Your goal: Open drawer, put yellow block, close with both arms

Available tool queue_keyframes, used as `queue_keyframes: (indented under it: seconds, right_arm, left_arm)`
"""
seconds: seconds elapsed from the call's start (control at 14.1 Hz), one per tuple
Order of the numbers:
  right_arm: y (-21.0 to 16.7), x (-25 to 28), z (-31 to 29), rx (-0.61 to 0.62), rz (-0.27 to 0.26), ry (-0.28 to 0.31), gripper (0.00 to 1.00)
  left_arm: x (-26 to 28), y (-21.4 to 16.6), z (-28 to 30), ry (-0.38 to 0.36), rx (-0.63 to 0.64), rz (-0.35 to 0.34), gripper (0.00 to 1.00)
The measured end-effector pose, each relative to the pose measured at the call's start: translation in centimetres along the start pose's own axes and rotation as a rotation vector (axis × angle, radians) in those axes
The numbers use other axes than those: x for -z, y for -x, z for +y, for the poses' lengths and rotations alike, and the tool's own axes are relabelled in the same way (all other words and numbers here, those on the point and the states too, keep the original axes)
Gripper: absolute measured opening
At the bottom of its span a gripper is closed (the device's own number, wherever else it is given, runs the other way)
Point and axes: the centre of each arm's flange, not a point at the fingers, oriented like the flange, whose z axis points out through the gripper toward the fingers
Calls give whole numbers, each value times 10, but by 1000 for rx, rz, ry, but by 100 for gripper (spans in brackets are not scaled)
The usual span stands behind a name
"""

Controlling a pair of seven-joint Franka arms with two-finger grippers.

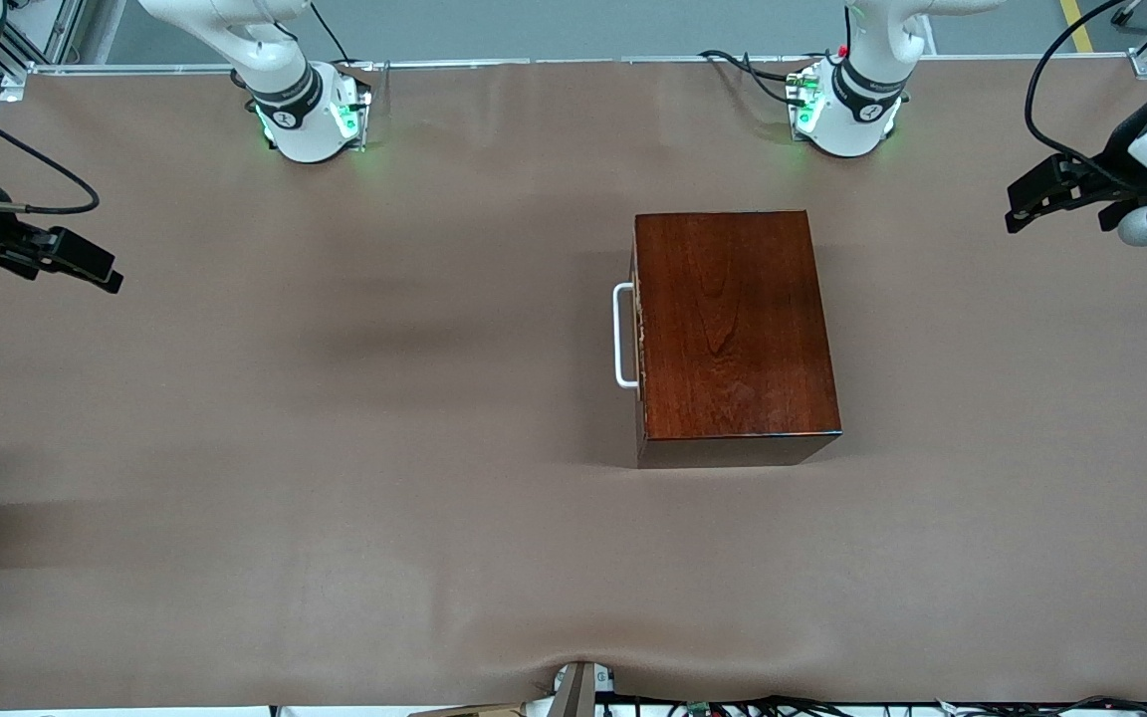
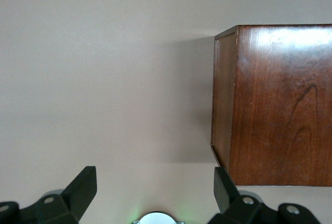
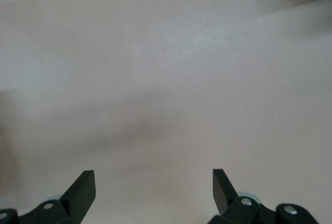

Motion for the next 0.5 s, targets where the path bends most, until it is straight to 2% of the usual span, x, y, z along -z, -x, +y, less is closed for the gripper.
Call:
queue_keyframes:
  seconds: [0.5]
  right_arm:
    - [0, 0, 1, -2, 0, 0, 100]
  left_arm:
    - [11, 4, 9, 1, 41, 21, 100]
